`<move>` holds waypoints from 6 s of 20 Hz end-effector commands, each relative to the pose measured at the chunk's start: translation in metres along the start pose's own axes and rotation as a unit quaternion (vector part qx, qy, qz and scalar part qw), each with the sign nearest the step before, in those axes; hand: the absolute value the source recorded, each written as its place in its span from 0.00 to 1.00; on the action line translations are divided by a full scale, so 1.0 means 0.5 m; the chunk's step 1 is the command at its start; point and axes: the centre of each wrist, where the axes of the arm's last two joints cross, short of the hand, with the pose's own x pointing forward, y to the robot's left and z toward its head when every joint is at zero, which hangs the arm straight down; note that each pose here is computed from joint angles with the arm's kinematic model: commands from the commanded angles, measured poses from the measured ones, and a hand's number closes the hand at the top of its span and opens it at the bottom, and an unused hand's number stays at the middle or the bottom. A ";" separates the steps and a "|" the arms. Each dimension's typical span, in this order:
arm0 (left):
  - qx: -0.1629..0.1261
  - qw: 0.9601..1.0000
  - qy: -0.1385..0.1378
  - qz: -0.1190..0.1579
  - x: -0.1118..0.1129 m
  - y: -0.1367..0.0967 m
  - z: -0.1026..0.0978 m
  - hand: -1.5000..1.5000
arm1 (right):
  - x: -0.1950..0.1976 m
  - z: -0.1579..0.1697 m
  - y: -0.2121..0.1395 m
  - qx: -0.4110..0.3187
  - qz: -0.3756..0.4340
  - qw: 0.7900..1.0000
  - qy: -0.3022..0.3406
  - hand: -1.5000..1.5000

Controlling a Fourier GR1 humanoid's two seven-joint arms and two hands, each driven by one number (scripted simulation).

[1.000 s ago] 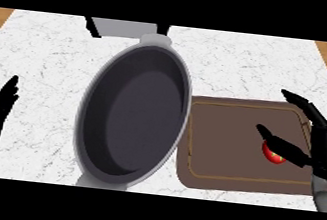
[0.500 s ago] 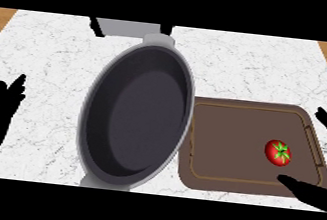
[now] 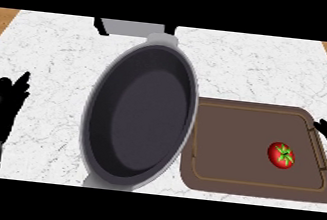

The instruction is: Pick the tomato from the tray and place it in the pot

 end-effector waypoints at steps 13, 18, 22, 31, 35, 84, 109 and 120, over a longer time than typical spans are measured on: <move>-0.003 1.000 -0.001 0.000 0.006 -0.008 -0.009 0.50 | 0.056 -0.045 0.002 0.096 0.029 0.991 0.091 0.00; -0.010 1.000 0.005 0.008 0.022 0.001 0.021 0.50 | -0.005 -0.059 0.086 0.118 0.045 0.986 0.106 0.00; 0.004 1.000 0.002 -0.002 0.016 -0.002 -0.030 0.50 | 0.026 -0.099 0.122 0.114 0.042 0.987 0.102 0.00; -0.001 1.000 0.007 0.007 0.011 -0.007 0.028 0.50 | -0.006 -0.126 0.118 0.098 0.056 0.988 0.108 0.00; 0.004 1.000 -0.005 0.001 0.009 -0.024 -0.003 0.50 | -0.028 -0.134 0.123 0.117 0.060 0.983 0.130 0.00; 0.000 1.000 0.001 0.002 0.001 -0.010 0.014 0.50 | 0.023 -0.038 0.064 -0.028 0.199 0.978 0.051 1.00; -0.014 1.000 0.004 -0.004 0.017 -0.003 0.006 0.50 | 0.476 0.054 -0.121 -0.235 0.034 0.951 -0.201 1.00; -0.009 1.000 -0.003 -0.009 0.015 -0.034 0.002 0.50 | 0.639 -0.067 -0.092 -0.145 0.023 0.976 -0.161 1.00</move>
